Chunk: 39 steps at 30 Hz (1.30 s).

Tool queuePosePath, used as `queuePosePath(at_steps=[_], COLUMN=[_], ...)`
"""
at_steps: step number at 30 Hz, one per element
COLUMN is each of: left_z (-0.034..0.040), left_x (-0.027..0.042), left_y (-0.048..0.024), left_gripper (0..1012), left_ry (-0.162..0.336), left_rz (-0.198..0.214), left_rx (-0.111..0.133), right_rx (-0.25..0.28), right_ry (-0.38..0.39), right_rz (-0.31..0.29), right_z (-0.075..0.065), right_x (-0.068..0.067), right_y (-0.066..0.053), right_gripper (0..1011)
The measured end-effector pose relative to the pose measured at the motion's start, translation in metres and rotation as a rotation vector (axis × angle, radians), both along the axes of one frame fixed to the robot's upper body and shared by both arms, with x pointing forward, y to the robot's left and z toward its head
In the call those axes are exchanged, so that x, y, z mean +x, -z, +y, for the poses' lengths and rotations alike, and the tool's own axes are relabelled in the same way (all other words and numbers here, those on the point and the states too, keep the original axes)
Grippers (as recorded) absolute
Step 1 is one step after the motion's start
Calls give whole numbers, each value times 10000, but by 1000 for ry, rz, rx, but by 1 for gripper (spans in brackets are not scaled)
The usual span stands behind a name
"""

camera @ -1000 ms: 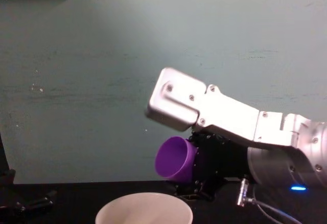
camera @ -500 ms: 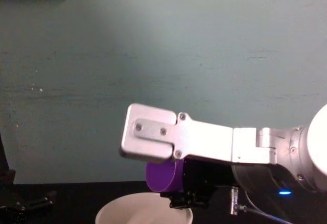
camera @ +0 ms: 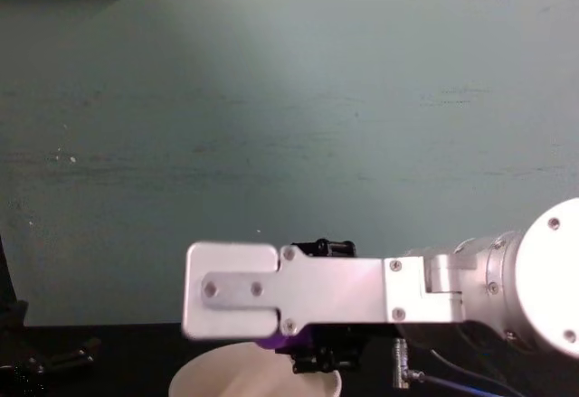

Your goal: Pick up the cup and pour the mung beans from the cup into the bowl.

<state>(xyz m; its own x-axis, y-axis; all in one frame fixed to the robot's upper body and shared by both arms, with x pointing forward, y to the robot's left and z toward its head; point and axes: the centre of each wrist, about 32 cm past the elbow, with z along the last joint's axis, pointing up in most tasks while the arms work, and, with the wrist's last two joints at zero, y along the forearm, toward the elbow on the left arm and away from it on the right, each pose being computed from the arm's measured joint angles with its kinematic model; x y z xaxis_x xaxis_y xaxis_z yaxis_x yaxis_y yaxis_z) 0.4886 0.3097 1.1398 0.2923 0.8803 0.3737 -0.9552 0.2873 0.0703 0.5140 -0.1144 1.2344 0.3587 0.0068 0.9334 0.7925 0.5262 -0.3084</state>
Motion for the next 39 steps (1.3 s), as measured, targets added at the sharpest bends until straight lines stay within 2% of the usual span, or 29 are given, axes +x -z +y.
queuePosePath(at_steps=[5, 21, 39], left_z=[0, 0, 0], left_x=[0, 0, 0], left_y=[0, 0, 0], left_gripper=[1000, 1000, 1000], left_ry=[0, 0, 0], left_rz=[0, 0, 0], left_rx=[0, 0, 0], right_rx=[-48, -147, -200], right_ry=[-8, -33, -42], right_rz=[-37, -116, -167], right_z=[33, 101, 125], right_x=[-18, -33, -77], right_y=[17, 63, 82], right_gripper=[735, 736, 735])
